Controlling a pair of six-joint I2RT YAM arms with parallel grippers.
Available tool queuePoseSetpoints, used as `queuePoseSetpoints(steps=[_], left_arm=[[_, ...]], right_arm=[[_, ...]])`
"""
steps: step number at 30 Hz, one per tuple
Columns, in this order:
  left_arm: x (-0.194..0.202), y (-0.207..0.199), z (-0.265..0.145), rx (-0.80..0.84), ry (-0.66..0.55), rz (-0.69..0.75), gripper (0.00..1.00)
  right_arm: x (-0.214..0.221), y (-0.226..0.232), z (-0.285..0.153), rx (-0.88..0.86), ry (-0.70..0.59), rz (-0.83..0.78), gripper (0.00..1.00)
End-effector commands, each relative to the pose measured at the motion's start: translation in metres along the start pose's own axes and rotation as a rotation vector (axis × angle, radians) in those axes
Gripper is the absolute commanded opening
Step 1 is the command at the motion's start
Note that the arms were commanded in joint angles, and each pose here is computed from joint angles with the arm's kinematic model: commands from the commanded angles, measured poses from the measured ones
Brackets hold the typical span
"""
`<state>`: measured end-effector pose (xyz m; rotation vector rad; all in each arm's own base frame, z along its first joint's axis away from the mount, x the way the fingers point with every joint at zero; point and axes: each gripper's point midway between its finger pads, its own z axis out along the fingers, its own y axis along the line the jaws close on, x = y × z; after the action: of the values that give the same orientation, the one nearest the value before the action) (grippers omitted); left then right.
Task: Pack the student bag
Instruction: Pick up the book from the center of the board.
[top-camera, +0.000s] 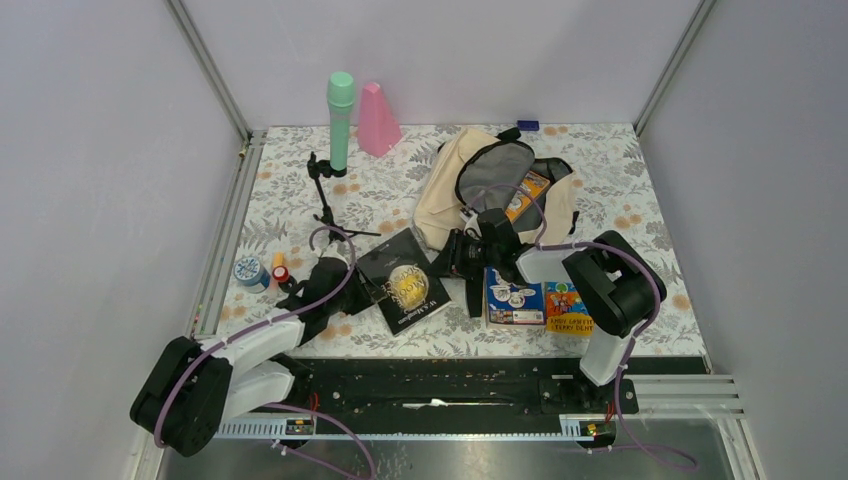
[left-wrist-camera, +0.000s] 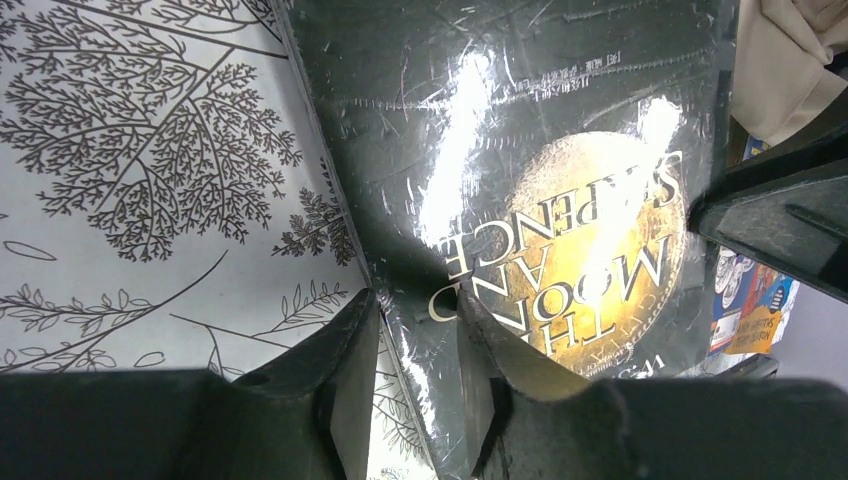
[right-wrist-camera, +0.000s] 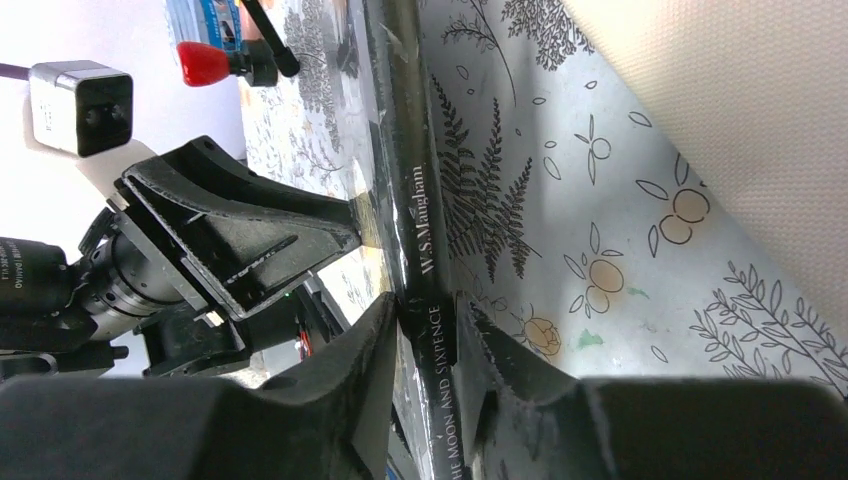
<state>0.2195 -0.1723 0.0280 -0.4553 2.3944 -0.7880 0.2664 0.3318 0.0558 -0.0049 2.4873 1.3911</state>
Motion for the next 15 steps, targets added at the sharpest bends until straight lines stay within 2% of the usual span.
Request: queuePoseSetpoints(steps=[1,5,10,15], left_arm=[[0.012,-0.012,-0.002,0.073,0.055,0.039,0.28],[0.011,-0.014,-0.003,0.083,0.048,0.052,0.27],[0.007,-0.015,-0.006,0.091,0.032,0.070,0.27],[0.004,-0.017,-0.008,0.102,0.020,0.083,0.27]], right_arm=[[0.019,0.083,-0.016,-0.300,0.107,-0.091,0.27],[0.029,0.065,-0.012,-0.244,0.142,-0.104,0.28],[0.038,0.060,-0.011,-0.241,0.183,-0.137,0.39],[0.041,0.071,-0.011,-0.277,0.200,-0.177,0.36]])
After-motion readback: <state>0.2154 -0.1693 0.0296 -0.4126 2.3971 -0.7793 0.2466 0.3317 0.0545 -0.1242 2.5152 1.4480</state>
